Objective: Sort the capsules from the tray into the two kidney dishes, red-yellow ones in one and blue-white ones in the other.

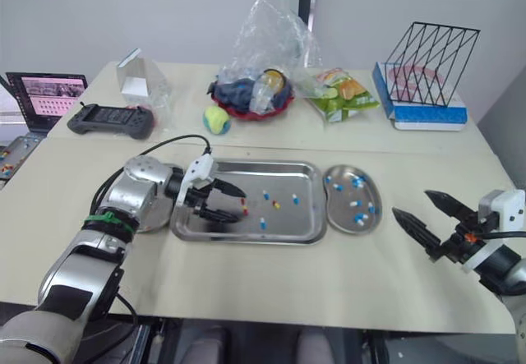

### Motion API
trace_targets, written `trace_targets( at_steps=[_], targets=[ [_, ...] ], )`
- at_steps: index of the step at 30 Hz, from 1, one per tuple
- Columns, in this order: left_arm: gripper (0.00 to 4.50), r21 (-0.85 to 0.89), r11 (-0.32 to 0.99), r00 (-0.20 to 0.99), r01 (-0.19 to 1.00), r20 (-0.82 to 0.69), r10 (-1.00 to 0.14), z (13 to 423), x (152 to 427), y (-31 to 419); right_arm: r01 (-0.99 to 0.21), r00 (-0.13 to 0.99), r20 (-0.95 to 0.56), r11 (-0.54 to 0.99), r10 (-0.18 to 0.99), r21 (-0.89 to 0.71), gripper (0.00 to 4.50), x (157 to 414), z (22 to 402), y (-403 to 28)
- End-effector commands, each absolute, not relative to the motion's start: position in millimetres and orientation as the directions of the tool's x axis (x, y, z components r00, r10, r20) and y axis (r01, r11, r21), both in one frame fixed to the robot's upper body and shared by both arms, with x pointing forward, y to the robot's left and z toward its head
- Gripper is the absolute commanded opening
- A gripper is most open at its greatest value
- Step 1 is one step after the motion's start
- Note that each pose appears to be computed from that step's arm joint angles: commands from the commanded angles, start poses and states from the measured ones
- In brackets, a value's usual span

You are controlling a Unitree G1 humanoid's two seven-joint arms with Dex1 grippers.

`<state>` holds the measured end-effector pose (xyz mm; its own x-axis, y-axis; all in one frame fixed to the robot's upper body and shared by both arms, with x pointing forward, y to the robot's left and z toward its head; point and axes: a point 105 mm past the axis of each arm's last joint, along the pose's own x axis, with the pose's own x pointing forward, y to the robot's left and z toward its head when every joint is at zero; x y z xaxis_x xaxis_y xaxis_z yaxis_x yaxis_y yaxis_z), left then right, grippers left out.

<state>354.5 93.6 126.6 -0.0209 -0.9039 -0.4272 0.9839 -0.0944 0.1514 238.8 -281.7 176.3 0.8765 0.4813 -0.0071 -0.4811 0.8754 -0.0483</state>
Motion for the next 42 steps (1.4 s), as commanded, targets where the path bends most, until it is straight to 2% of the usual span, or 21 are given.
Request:
trace_targets(
  at_steps=[1, 10, 18, 30, 35, 38, 40, 42],
  targets=[
    [3.51, 0.196, -0.111, -0.011, 0.974, -0.451, -0.893, 130, 360, 87, -0.473, 0.878, 0.030, 0.875, 0.478, -0.102, 4.50, 234, 191, -281],
    [3.51, 0.225, -0.102, 0.017, 0.969, -0.473, -0.881, 133, 368, 85, -0.463, 0.883, 0.023, 0.878, 0.469, -0.120, 4.50, 233, 192, -280],
    [3.51, 0.201, -0.153, -0.008, 0.968, -0.579, -0.816, 117, 364, 94, -0.473, 0.878, 0.010, 0.872, 0.478, -0.128, 4.50, 239, 194, -278],
    [3.51, 0.205, -0.142, 0.010, 0.968, -0.600, -0.800, 114, 367, 93, -0.497, 0.865, -0.003, 0.856, 0.501, -0.141, 4.50, 240, 197, -271],
    [2.18, 0.203, -0.146, 0.009, 0.968, -0.611, -0.792, 111, 367, 91, -0.496, 0.866, -0.004, 0.857, 0.500, -0.142, 4.50, 240, 197, -271],
    [1.05, 0.194, -0.139, 0.013, 0.971, -0.623, -0.782, 110, 368, 92, -0.496, 0.865, -0.003, 0.856, 0.501, -0.142, 4.50, 240, 198, -271],
    [0.47, 0.192, -0.137, 0.013, 0.972, -0.623, -0.782, 110, 368, 91, -0.500, 0.863, -0.006, 0.854, 0.504, -0.144, 4.50, 240, 197, -271],
    [0.13, 0.193, -0.137, 0.013, 0.972, -0.622, -0.783, 111, 368, 90, -0.502, 0.862, -0.008, 0.853, 0.506, -0.145, 4.50, 241, 198, -271]
  ],
)
